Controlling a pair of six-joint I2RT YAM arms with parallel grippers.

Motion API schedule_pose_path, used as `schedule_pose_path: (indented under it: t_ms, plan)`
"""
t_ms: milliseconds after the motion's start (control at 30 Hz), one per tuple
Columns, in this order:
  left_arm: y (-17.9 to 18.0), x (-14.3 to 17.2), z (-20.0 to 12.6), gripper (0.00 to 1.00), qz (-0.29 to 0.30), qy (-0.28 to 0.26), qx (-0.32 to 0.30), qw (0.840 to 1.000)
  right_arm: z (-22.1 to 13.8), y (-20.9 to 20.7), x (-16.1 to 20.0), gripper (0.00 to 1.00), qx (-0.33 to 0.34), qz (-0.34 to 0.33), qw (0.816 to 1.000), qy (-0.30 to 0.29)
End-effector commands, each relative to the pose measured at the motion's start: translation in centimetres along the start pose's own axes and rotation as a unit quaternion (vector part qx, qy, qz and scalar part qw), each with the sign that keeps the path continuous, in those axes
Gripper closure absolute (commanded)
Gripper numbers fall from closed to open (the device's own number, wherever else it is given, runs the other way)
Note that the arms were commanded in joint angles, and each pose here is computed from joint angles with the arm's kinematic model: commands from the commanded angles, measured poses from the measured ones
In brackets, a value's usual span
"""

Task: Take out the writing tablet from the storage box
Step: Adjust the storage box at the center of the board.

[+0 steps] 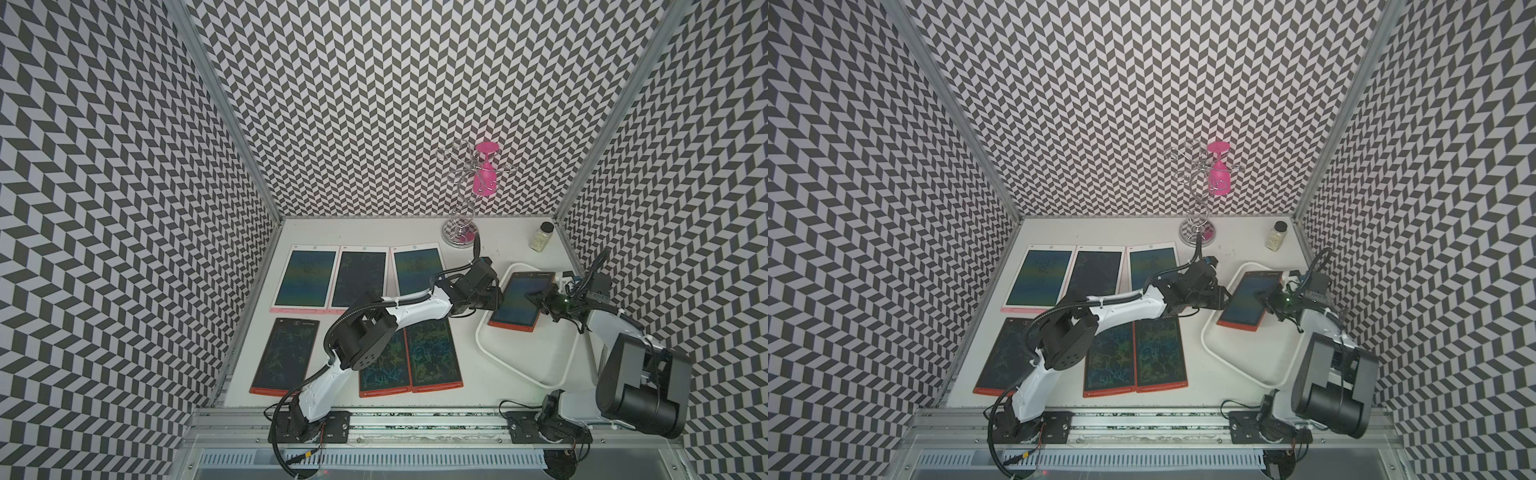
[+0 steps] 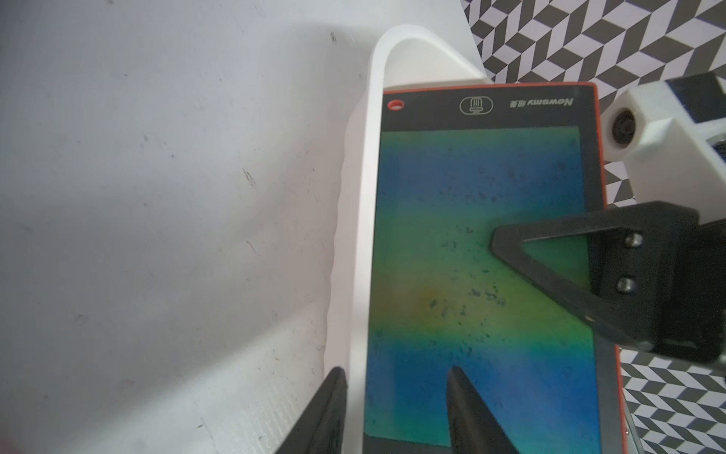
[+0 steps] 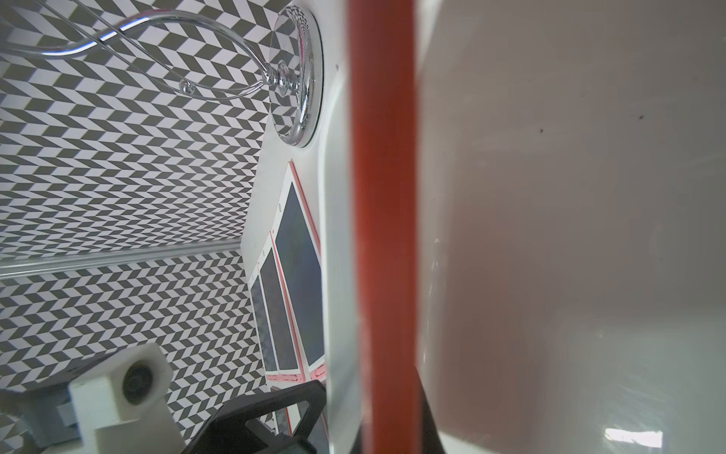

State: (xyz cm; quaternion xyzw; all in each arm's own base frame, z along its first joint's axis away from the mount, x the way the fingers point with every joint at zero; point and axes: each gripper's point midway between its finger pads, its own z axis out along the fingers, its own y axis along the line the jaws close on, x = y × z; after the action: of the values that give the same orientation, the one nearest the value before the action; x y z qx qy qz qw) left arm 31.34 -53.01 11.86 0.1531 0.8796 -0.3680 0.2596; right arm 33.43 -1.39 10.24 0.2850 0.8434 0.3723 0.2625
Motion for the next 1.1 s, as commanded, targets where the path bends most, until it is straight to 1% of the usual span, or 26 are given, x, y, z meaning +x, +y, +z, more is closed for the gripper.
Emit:
schedule_pose_path:
  t_ms: [0, 167, 233, 333, 500, 600, 767, 867, 967, 1067]
  plan:
    - [-3.4, -3.6, -3.0, 0.57, 0.026, -0.051, 0.02, 0.998, -1.3, 1.4, -1.3, 0.94, -0.001, -0.028, 0.999, -0.036]
    - [-4.7, -5.5, -5.4, 0.56, 0.048, -0.085, 0.018, 0.995, -3.0, 2.1, -2.0, 0.94, 0.026, -0.044, 0.997, -0.064]
    - [-5.1, -6.3, -6.7, 0.54, 0.055, -0.101, 0.018, 0.993, -3.7, 2.6, -2.3, 0.94, 0.028, -0.051, 0.995, -0.079]
    - [-5.3, -7.4, -8.3, 0.53, 0.061, -0.119, 0.013, 0.991, -4.2, 3.0, -2.4, 0.94, 0.027, -0.054, 0.994, -0.086]
    - [-5.3, -8.9, -10.6, 0.53, 0.064, -0.137, 0.013, 0.988, -4.6, 4.5, -2.0, 0.94, 0.003, -0.058, 0.996, -0.074]
    - [-4.6, -10.1, -12.9, 0.53, 0.065, -0.155, 0.001, 0.986, -5.3, 6.2, -1.8, 0.94, -0.024, -0.067, 0.995, -0.069]
    - [-1.2, -11.2, -17.4, 0.52, 0.054, -0.176, -0.034, 0.982, -6.5, 8.6, -1.1, 0.94, -0.05, -0.081, 0.994, -0.05]
    - [2.5, -10.8, -20.3, 0.52, 0.032, -0.181, -0.063, 0.981, -7.7, 10.4, -1.1, 0.93, -0.065, -0.094, 0.992, -0.055]
    - [6.7, -10.2, -23.9, 0.52, 0.002, -0.19, -0.092, 0.977, -8.9, 12.3, -1.0, 0.93, -0.082, -0.101, 0.989, -0.065]
    - [10.7, -9.5, -27.9, 0.51, -0.025, -0.208, -0.127, 0.97, -9.4, 14.5, -0.5, 0.93, -0.101, -0.112, 0.986, -0.064]
